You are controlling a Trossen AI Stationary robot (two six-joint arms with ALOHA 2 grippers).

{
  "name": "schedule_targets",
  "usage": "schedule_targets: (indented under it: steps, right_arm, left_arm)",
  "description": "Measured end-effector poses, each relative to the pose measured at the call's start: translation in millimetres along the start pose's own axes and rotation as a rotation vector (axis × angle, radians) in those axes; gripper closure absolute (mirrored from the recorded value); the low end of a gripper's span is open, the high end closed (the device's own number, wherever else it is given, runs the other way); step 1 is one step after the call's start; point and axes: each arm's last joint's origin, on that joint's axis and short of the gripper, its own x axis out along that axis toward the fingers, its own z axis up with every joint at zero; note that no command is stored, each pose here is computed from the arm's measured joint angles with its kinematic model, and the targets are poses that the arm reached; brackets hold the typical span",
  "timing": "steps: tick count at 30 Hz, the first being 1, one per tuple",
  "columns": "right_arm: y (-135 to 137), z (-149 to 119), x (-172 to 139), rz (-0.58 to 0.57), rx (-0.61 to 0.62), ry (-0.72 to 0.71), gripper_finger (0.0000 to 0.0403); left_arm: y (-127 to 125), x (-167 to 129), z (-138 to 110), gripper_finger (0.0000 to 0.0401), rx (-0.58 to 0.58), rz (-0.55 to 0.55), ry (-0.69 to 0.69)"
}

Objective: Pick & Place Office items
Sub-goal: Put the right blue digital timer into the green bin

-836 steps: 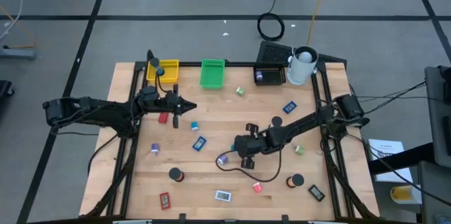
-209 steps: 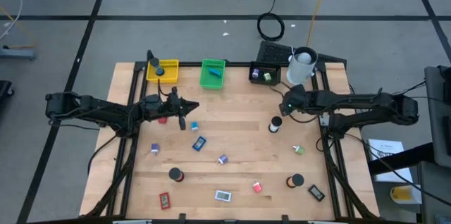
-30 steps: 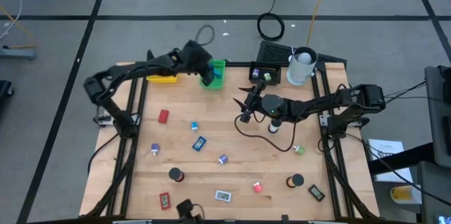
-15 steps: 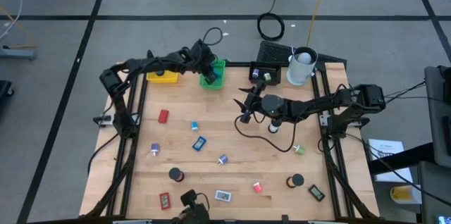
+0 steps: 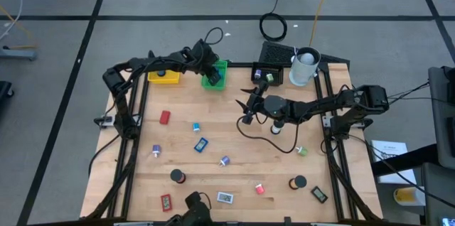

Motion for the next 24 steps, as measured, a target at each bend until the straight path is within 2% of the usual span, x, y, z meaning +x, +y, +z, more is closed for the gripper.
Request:
schedule_targets:
  steps: [6,13,17,20,24]
  right_arm:
    - [0.4,1.3,0.0,0.022,0.008,-0.017,0.0191]
    - [0.4,1.9,0.0,0.023,0.011,-0.023,0.0191]
    - [0.3,1.9,0.0,0.023,0.01,-0.023,0.0191]
    - [0.3,1.9,0.0,0.023,0.01,-0.023,0.0193]
    - [0.3,1.9,0.0,0.023,0.01,-0.024,0.0197]
  left_arm:
    - [3.8,13.3,-8.1,0.0334,-0.037,-0.019,0.039]
    - [3.4,14.4,-7.2,0.0233,-0.028,0.077,0.034]
    - [-0.3,15.0,-5.9,0.0198,0.013,0.123,0.027]
    - [-5.5,15.7,-5.7,0.0196,0.06,0.184,0.035]
    - [-12.6,15.0,-1.9,0.0218,0.099,0.277,0.037]
